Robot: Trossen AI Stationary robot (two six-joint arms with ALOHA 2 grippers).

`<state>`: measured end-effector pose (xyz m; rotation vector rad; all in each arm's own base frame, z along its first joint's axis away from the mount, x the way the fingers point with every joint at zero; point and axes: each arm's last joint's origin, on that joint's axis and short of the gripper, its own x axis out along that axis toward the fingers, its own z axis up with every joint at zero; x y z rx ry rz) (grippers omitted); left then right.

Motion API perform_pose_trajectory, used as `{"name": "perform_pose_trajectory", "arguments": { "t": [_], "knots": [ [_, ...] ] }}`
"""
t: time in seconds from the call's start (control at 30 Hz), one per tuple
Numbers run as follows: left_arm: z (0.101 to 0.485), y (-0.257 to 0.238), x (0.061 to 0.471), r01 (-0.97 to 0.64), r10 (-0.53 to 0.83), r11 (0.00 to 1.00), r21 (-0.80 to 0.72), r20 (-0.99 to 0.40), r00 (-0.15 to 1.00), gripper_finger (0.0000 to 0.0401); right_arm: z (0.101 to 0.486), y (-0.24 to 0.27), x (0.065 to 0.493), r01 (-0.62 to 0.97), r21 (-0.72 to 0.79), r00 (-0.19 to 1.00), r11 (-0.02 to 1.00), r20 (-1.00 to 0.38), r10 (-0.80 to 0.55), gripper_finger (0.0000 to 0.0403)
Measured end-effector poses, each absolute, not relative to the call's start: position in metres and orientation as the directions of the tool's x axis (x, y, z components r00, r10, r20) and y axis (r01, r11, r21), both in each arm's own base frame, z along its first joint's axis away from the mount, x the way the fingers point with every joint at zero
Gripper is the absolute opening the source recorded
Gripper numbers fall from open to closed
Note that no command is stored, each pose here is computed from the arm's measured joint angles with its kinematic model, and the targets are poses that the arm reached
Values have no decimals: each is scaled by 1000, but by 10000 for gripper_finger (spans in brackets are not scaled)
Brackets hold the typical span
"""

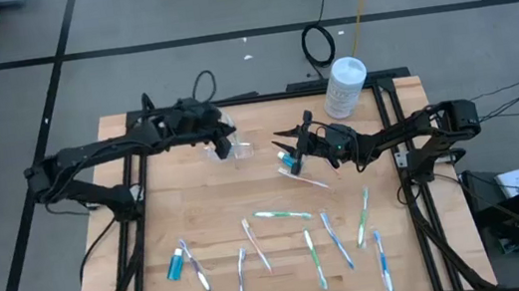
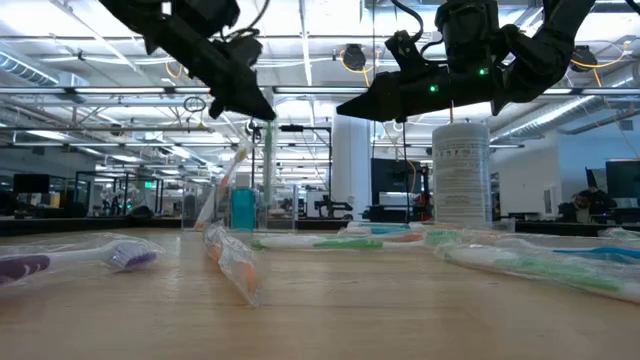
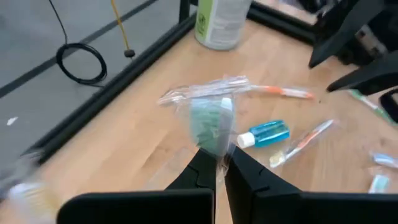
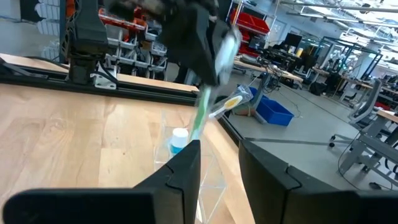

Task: Pick & Place toothbrushing station
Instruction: Put the green toothbrush into the transparent organizer, then put the purple toothbrush into the transparent organizer

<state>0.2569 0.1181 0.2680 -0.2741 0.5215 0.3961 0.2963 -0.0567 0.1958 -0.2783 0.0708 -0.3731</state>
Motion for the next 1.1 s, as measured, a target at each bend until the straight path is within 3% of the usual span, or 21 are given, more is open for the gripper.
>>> {"name": "perform_pose_trajectory", "arguments": {
  "t": [0.47,0.77,0.93,1.1],
  "knots": [
    [231,130,283,-439,279,886,-148,-586,761,110,196,-57,296,349,-282,929,894,-18,-369,105],
    [241,136,287,-492,400,868,-71,-485,777,176,196,-57,296,347,-301,930,888,-17,-368,105],
    [243,135,289,-472,384,878,-84,-465,798,192,196,-57,296,346,-301,930,888,-18,-368,105],
    [240,124,288,-393,280,912,-119,-520,807,183,195,-57,296,343,-303,929,889,-30,-368,105]
  ]
}}
